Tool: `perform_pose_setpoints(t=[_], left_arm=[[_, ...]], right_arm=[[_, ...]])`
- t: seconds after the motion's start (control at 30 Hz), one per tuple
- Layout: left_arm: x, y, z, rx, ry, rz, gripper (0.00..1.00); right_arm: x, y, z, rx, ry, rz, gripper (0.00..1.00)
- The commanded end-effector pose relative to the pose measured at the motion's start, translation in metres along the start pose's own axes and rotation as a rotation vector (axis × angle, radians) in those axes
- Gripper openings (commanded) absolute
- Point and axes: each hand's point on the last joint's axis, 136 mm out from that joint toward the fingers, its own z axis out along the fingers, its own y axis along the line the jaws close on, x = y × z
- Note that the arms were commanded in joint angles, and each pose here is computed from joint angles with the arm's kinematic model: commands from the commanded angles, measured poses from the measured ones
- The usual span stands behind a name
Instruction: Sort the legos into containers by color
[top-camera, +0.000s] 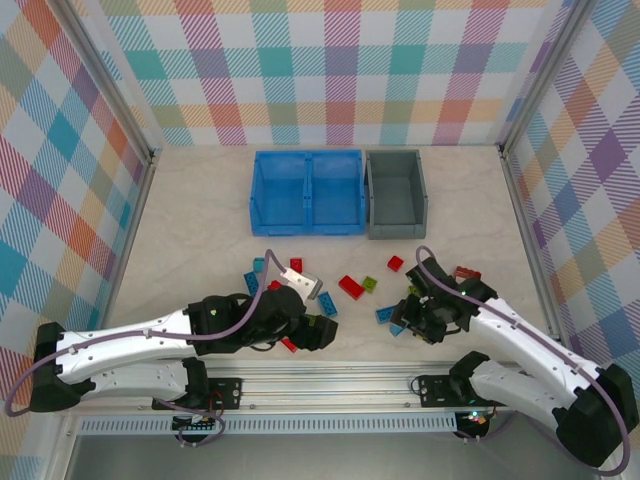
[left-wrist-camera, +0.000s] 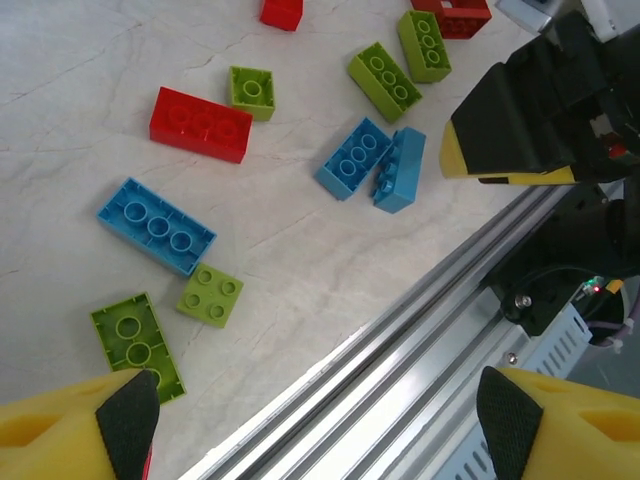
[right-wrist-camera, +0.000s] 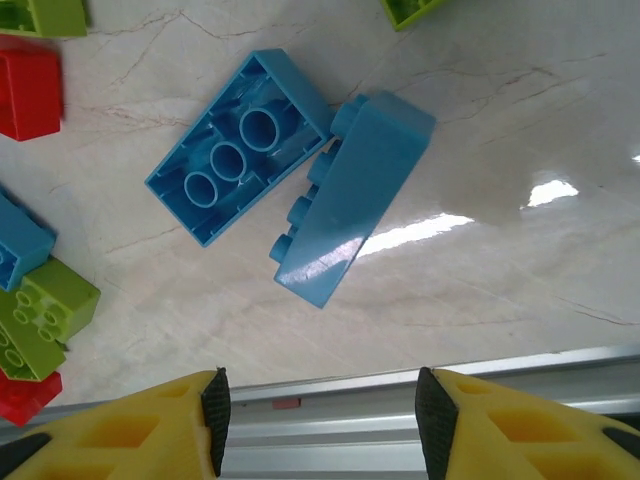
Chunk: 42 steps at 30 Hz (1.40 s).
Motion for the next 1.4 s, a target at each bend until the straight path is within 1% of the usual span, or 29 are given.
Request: perform_pose_setpoints(t=[0.0,0.27,0.5,0.77,0.87,0.93,1.03,1.07,1.1,1.2,1.3,1.37], left_arm=[[-0.014,0.003,-0.001,-0.022,-0.103,-0.061,0.84],[-0.01,0.003,0.005,-0.024,-0.091,-0.059,0.83],[-0.01,0.008,-0.002,-0.031,-0.107,-0.064,0.83],[-0.01,0.006,-0.001,-0.022,-0.106,-0.067,0.83],[-0.011,0.005,0.0,-0.018,-0.109,-0.069,0.83],[-0.011,0.005,0.001,-0.016,-0.111,-0.07,0.83],[-0.012,0.002,0.003,-0.011,-0.109,-0.068,0.83],[-0.013,0.001,0.004,-0.009,-0.11,-0.069,0.83],[-0.013,0.0,0.004,-0.008,-0.109,-0.069,0.83],[-0.018,-0.004,0.005,-0.001,-0.118,-0.071,0.83],[-0.032,-0.011,-0.001,0.007,-0.152,-0.072,0.82],[-0.048,-0.015,-0.009,0.002,-0.199,-0.076,0.83]], right_arm=[[-0.003,0.0,0.012,0.005,-0.017,0.045,0.53],[-0.007,0.005,0.033,0.02,-0.005,0.042,0.54],[-0.009,-0.011,0.045,0.109,-0.004,0.057,0.52],[-0.014,-0.017,0.056,0.16,-0.016,0.052,0.52],[-0.017,-0.02,0.057,0.178,-0.031,0.054,0.5],[-0.02,-0.021,0.057,0.188,-0.045,0.049,0.45],[-0.023,-0.022,0.056,0.207,-0.058,0.038,0.33],[-0.023,-0.024,0.054,0.214,-0.063,0.037,0.27],[-0.024,-0.024,0.051,0.217,-0.071,0.034,0.25],[-0.027,-0.025,0.031,0.217,-0.115,0.013,0.19],[-0.036,-0.011,-0.003,0.187,-0.187,-0.058,0.17],[-0.05,0.012,-0.029,0.151,-0.248,-0.14,0.17]])
